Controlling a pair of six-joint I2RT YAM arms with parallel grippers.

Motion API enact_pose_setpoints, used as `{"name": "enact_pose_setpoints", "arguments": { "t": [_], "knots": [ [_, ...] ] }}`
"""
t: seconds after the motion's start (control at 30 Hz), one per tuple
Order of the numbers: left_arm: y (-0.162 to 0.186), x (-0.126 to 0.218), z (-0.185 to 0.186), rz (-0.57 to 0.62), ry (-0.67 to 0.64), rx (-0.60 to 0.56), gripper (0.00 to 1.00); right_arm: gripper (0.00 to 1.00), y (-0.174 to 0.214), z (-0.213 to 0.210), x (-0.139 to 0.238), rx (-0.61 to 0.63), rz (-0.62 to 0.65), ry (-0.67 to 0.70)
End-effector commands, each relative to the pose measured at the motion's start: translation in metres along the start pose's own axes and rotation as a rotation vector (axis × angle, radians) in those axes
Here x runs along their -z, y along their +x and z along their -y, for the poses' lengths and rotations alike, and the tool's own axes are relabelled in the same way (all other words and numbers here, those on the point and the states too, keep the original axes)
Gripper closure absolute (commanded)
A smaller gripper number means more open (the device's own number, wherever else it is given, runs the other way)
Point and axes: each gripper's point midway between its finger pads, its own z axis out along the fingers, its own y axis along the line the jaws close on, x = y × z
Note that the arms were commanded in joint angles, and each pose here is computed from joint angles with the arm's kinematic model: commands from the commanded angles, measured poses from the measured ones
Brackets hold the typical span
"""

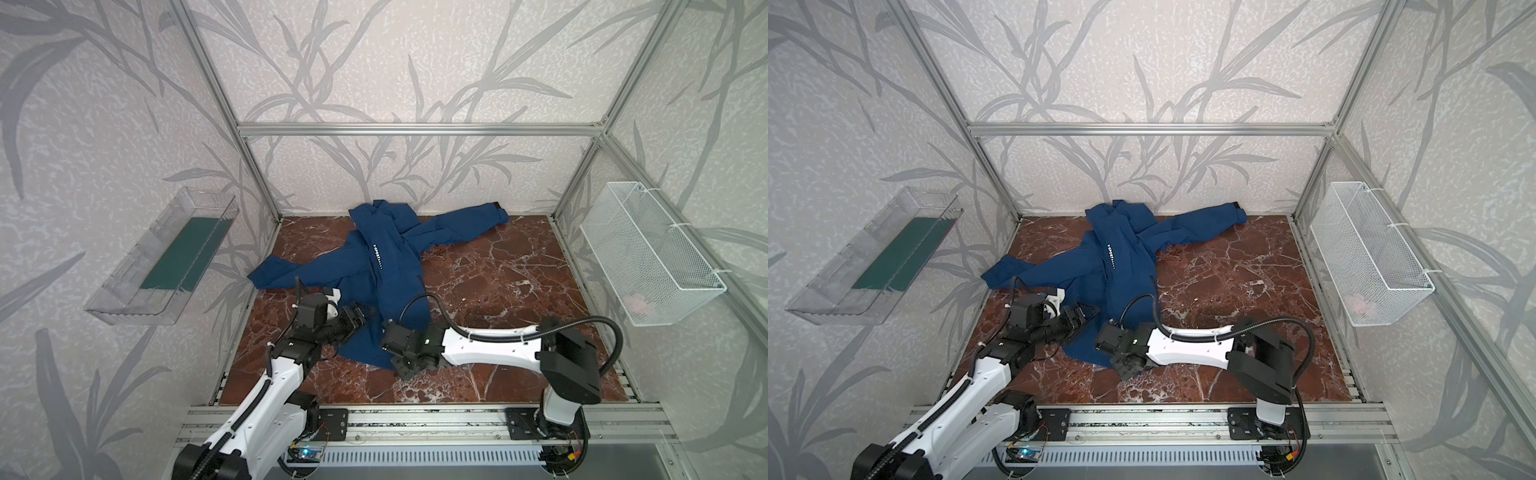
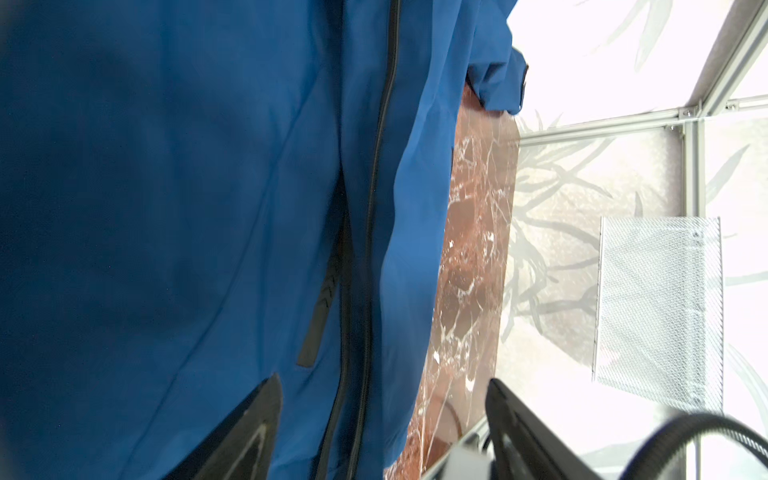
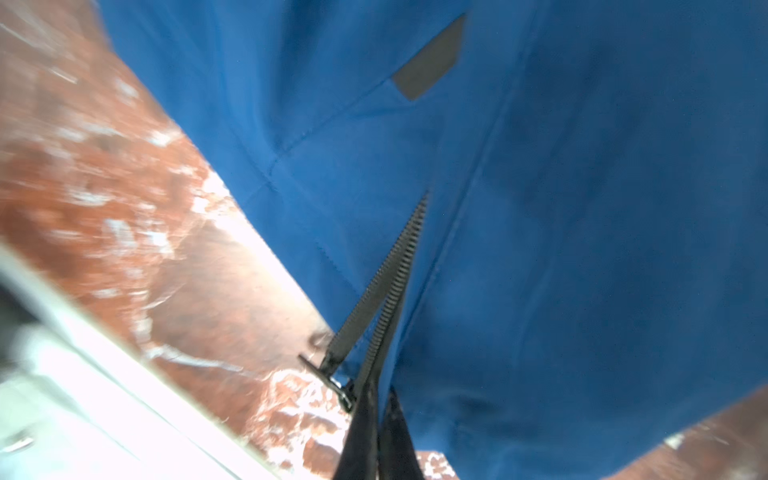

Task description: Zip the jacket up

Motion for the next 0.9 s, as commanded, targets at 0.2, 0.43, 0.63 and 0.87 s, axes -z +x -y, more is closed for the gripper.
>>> {"name": "enact_pose_setpoints", "arguments": {
  "t": [0.2,0.43,0.63,0.87],
  "knots": [
    [0.047,-0.014,0.026,-0.176,0.066,-0.050,0.30,1.00,-0.028,-0.020,0.027,-0.182,0.160,-0.426],
    [0.075,-0.032,0.027,-0.244,0.108,-0.040,0.39,1.00,-0.040,-0.013,0.041,-0.252,0.239,-0.524],
    [0.082,-0.036,0.025,-0.256,0.119,-0.019,0.41,1.00,-0.046,-0.001,0.052,-0.314,0.304,-0.596],
    [0.085,-0.035,0.022,-0.244,0.152,0.010,0.48,1.00,-0.046,-0.002,0.063,-0.296,0.305,-0.636]
  ]
}}
